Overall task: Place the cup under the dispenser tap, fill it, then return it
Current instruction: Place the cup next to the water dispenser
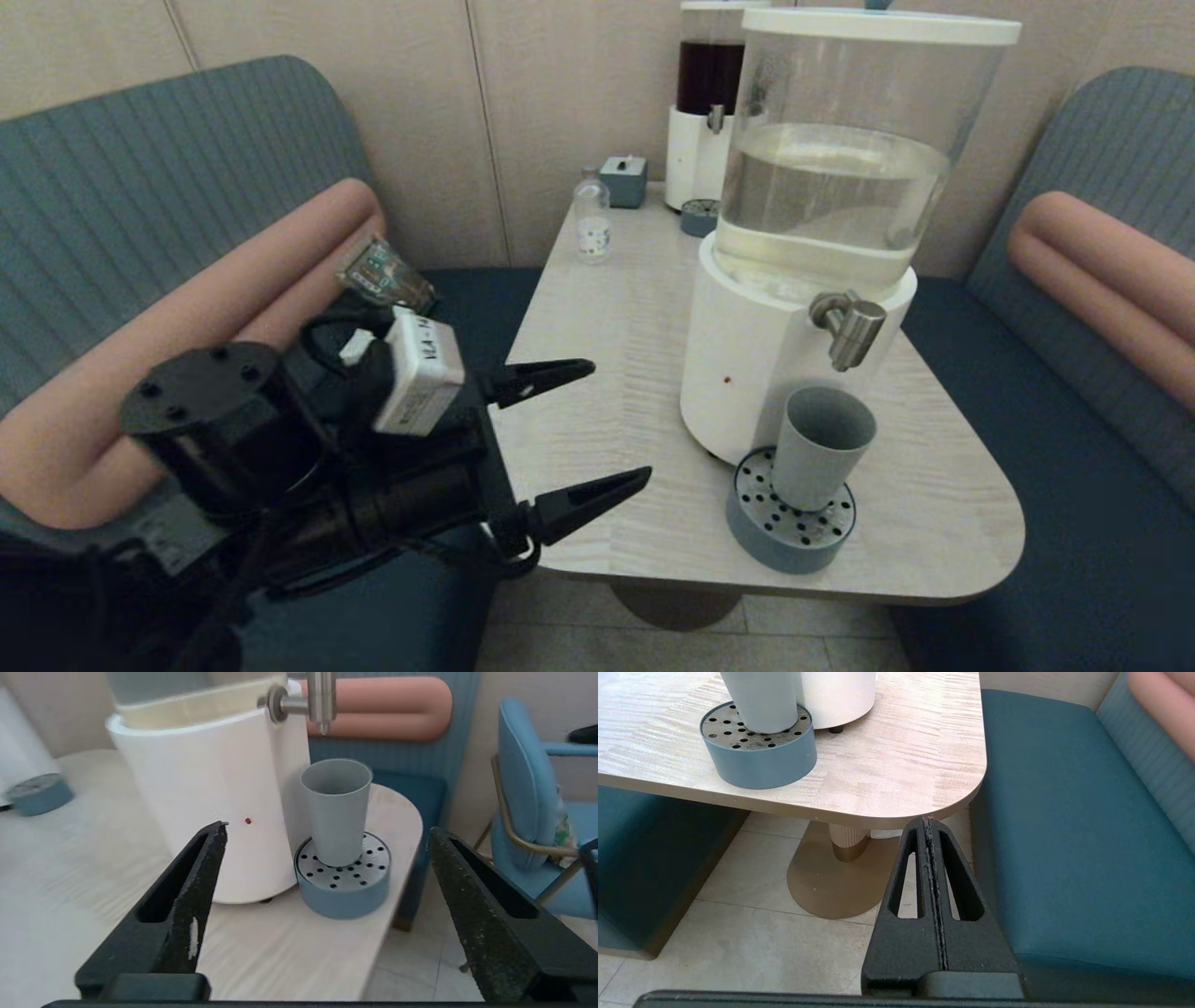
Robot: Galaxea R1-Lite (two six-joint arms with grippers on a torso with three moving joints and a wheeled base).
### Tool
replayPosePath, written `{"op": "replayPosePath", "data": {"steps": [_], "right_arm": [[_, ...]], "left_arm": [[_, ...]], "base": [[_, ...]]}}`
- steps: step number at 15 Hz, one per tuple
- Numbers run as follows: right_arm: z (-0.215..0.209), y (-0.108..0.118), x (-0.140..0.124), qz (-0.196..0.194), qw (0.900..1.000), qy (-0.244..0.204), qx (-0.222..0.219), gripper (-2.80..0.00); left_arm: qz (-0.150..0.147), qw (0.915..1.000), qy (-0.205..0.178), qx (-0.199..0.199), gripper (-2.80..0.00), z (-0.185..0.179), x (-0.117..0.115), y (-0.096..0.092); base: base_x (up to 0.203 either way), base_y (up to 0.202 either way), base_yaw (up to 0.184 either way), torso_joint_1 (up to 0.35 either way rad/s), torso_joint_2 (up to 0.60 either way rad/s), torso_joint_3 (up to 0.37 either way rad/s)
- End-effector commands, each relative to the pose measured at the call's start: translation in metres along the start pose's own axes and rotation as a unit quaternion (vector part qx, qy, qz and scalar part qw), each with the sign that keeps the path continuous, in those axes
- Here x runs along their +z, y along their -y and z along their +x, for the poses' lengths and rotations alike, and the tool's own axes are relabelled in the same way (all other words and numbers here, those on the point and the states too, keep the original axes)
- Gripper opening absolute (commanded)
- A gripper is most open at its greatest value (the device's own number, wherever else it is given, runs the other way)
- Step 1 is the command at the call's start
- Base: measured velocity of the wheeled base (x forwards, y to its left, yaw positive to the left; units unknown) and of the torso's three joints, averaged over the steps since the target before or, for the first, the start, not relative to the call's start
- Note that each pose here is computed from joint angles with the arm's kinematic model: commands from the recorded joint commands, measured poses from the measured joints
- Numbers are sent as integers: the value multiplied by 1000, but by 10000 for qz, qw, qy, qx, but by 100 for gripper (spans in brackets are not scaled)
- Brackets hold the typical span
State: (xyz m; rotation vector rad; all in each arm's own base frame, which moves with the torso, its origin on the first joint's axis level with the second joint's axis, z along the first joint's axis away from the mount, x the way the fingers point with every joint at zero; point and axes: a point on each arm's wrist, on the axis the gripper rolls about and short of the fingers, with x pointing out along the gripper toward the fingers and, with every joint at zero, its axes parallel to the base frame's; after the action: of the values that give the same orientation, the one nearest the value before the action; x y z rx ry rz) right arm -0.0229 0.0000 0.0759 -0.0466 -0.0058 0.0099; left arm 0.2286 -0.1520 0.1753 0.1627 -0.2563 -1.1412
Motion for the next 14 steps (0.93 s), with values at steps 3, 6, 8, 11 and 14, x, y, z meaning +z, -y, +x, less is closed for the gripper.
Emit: {"op": "replayPosePath", "data": {"steps": [3, 6, 8, 11, 14], "right_arm": [[0, 0, -1, -5, 10000, -12, 4, -280], [0, 0, -1, -5, 10000, -6, 4, -280], [0, 0, -1, -5, 10000, -13, 4, -280], [0, 0, -1, -5, 10000, -4, 4, -280], [0, 0, -1, -5, 10000, -13, 4, -280]], "left_arm": [[-280, 9987, -267, -343, 0, 49, -52, -12], [-436, 9964, -238, -684, 0, 82, -74, 0], [-452, 9954, -188, -826, 0, 102, -85, 5], [-464, 9938, -136, -997, 0, 128, -102, 15], [-470, 9949, -77, -894, 0, 147, -116, 16]], "base": [[0, 0, 0, 0, 0, 0], [0, 0, 0, 0, 0, 0], [0, 0, 0, 0, 0, 0], [0, 0, 0, 0, 0, 0], [0, 0, 0, 0, 0, 0]]}}
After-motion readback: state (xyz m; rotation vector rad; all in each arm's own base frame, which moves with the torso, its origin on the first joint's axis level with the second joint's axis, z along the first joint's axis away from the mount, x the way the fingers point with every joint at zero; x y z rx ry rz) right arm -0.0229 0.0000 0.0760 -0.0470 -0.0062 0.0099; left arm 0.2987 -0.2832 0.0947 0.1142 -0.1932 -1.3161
